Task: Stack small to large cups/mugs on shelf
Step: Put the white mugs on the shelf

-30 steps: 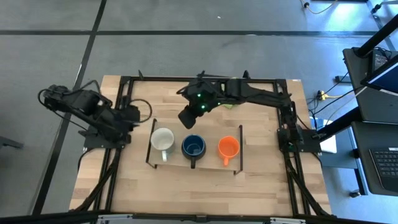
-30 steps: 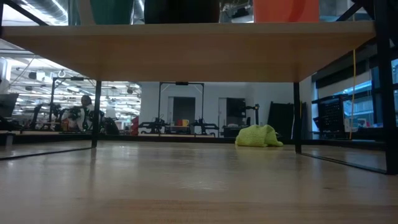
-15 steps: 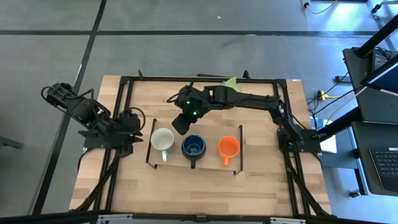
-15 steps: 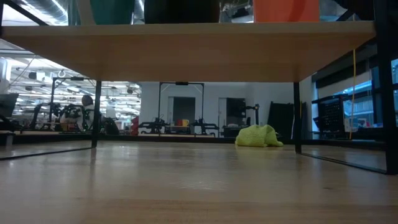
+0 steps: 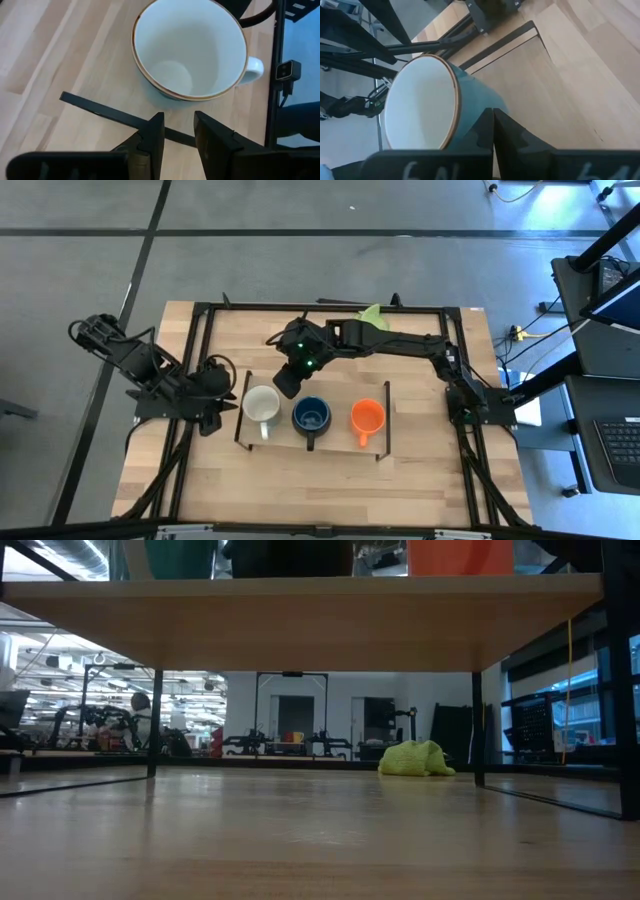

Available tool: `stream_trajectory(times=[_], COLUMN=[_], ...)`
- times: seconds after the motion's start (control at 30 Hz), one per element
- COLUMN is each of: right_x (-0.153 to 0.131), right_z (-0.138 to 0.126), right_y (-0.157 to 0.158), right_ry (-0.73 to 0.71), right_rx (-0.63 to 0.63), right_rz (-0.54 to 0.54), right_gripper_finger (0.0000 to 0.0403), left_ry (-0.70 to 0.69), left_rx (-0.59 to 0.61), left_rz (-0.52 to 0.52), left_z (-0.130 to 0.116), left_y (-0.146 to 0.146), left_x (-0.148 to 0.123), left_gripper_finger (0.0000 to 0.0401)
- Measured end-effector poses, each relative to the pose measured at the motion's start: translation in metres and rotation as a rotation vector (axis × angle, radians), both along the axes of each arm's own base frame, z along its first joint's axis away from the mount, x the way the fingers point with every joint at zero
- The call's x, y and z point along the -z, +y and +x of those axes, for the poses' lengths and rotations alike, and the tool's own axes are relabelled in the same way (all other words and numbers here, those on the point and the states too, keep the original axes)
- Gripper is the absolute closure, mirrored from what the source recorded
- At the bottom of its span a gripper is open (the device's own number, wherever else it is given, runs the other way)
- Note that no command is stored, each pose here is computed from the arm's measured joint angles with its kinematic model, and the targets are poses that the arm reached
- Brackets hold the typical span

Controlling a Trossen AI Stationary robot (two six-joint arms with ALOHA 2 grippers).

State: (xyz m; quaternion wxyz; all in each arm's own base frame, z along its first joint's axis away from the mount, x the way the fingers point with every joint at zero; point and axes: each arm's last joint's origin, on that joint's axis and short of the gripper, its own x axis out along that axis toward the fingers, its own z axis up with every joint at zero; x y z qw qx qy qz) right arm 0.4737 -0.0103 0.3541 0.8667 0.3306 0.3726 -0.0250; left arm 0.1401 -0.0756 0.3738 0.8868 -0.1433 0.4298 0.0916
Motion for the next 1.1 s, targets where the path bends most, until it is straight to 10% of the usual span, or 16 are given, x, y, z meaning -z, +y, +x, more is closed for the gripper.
stream_trajectory(times=[1.1], right_x=[-0.001], right_z=[-0.001], right_y=[0.023], right_ry=[0.003], right_rx=[-0.022], right_rz=[0.015], right_gripper_finger=[0.0397], left_ry=[0.037], left_rx=[0.07], left_rz=[0.011], left_z=[0.021], left_y=[0.01], left_x=[0.028], left_gripper_finger=[0.0302])
